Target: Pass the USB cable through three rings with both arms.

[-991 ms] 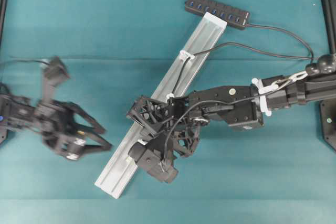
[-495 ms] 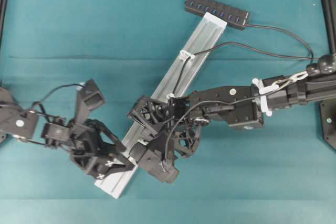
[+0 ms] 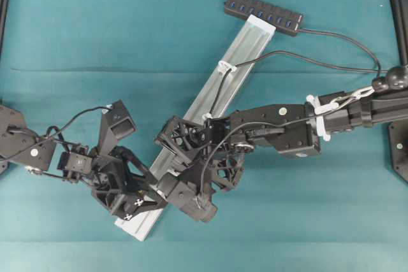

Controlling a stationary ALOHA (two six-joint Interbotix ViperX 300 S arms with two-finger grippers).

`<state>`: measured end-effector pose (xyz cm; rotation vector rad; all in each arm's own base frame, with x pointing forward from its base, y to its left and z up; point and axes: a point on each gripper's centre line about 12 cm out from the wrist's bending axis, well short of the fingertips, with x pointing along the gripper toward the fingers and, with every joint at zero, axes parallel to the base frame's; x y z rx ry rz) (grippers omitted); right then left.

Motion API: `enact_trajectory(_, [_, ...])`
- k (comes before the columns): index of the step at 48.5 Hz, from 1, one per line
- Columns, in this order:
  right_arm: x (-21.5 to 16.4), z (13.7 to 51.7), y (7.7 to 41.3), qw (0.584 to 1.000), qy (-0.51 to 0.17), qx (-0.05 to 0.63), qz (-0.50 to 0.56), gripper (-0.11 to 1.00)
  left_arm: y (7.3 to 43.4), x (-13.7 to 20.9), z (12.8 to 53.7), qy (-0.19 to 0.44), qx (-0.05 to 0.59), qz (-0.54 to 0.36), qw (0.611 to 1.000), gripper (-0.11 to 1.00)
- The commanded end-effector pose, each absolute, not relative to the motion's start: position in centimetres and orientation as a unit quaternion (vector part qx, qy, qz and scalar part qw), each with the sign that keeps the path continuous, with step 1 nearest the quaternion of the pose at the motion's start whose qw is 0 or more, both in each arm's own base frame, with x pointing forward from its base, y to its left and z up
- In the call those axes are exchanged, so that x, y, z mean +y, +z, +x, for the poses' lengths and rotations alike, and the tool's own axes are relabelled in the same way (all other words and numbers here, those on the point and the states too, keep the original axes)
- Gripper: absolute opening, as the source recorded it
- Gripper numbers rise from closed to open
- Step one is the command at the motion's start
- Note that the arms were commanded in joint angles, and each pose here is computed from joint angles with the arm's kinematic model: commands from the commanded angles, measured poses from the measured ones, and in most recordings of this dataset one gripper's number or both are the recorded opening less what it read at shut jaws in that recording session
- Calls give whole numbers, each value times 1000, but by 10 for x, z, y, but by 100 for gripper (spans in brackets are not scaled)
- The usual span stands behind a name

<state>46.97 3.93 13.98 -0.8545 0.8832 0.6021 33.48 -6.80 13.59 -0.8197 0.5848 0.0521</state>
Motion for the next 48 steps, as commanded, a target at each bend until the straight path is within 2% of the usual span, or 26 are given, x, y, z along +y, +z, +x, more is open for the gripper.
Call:
enact_trajectory(1, [41, 471, 143, 777, 278, 403, -396, 10, 143, -66, 342, 19, 263, -388, 883, 92])
enact_trajectory(19, [40, 472, 145, 779, 275, 401, -396, 10, 142, -67, 348, 18, 264, -387, 884, 90])
enact_trajectory(29, [39, 473, 145, 780, 273, 400, -397, 10, 140, -67, 346, 19, 266, -385, 883, 83])
enact_trajectory(36, [38, 473, 145, 780, 273, 400, -396, 10, 141, -67, 347, 18, 265, -383, 885, 63])
enact_trajectory(45, [36, 474, 145, 781, 271, 400, -396, 10, 142, -67, 348, 16, 263, -383, 885, 21])
enact_trajectory(48, [36, 474, 145, 781, 271, 400, -396, 10, 142, -67, 347, 16, 264, -383, 885, 15])
